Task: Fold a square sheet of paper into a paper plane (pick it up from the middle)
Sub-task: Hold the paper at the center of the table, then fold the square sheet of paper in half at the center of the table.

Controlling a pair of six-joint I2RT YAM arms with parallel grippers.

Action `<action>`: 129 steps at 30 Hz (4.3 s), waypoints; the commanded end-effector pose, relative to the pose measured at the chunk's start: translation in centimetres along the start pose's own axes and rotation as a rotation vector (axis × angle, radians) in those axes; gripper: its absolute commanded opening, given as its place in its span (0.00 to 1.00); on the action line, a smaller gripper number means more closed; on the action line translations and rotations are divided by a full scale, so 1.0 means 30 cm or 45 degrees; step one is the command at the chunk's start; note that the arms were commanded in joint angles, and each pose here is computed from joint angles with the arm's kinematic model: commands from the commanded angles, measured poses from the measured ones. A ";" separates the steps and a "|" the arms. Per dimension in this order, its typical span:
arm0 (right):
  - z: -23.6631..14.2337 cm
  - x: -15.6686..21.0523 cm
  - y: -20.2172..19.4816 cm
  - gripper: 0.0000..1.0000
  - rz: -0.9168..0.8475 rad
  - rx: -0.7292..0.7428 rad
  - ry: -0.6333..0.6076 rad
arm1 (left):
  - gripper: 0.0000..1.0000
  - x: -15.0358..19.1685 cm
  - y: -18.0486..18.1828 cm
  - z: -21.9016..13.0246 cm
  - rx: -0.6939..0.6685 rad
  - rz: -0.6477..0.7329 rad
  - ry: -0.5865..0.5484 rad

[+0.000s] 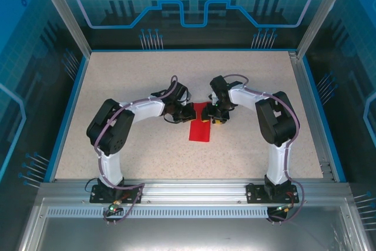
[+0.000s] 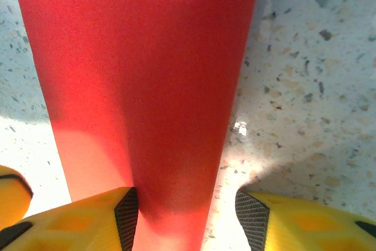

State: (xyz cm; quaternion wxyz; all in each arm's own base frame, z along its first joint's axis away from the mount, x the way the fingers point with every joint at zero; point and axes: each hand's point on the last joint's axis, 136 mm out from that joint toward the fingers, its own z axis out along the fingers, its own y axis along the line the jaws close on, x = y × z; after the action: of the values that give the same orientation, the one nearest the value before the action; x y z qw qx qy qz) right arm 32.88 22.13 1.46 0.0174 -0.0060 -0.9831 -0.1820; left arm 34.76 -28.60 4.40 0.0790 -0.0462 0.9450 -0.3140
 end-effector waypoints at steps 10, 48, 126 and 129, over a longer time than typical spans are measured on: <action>0.115 0.064 -0.175 0.55 0.063 0.259 0.105 | 0.00 0.016 0.028 0.069 -0.073 -0.006 0.052; -0.232 -0.011 0.123 0.21 -0.007 -0.559 -0.385 | 0.00 0.100 0.170 0.137 -0.209 -0.019 0.117; -0.025 0.164 0.047 0.07 -0.051 -0.661 -0.231 | 0.00 0.124 0.202 0.146 -0.240 -0.010 0.153; 0.017 0.184 0.026 0.07 -0.027 -0.656 -0.199 | 0.00 0.127 0.204 0.148 -0.241 -0.011 0.157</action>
State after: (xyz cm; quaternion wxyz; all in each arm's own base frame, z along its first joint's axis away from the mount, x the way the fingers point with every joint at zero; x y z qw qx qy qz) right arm 28.72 22.88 3.08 -0.0894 -0.0109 -0.9005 -0.4254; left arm 34.60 -29.12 1.36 0.0674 -0.0325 0.9526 -0.2950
